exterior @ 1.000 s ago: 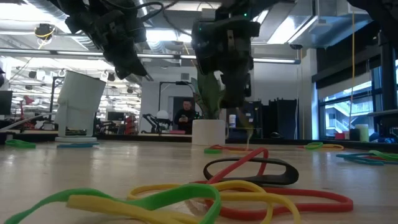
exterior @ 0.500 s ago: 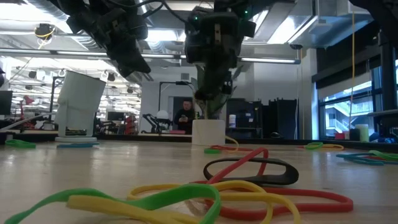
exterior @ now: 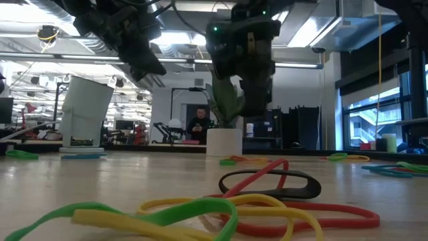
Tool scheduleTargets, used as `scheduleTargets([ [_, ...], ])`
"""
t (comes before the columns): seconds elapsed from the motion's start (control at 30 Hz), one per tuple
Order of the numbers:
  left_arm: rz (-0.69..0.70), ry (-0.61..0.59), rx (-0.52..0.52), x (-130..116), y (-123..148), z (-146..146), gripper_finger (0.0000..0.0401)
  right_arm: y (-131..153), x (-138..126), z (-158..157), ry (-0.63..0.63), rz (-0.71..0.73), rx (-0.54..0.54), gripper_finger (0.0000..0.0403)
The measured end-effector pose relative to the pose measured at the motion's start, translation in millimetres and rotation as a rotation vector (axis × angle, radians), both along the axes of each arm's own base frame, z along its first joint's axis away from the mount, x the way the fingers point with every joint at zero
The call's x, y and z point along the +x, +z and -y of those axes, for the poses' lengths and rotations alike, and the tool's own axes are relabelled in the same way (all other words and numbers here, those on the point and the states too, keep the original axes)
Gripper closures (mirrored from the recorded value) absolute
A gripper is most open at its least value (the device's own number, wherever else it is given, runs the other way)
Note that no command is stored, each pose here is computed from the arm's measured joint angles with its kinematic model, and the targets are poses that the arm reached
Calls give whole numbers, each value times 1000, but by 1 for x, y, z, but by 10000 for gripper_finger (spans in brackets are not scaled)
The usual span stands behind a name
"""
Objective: Pick and place rubber bands into bin
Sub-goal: Put the black rubber band into the transparent bin
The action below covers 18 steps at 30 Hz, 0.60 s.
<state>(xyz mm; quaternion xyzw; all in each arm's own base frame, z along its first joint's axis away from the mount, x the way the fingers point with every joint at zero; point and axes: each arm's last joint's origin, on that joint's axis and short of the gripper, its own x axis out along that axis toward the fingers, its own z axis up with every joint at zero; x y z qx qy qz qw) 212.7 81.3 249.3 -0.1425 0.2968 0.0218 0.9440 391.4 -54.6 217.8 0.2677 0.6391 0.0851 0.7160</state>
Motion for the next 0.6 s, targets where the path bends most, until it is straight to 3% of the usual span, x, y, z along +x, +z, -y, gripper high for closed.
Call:
scheduleTargets([
  [0.07, 4, 1, 2, 0, 0, 0, 397, 1, 2, 0, 32, 50, 43, 403],
  [0.17, 11, 2, 6, 1, 1, 0, 397, -1, 2, 3, 2, 10, -161, 403],
  [0.33, 34, -1, 16, 2, 3, 0, 396, 2, 5, 6, 28, 67, -226, 403],
  [0.47, 76, -25, 34, 6, 7, 4, 379, 26, 0, 4, 7, 146, -275, 403],
  [0.6, 175, -71, 88, 14, 15, 11, 333, 60, -11, 4, -26, 253, -370, 403],
])
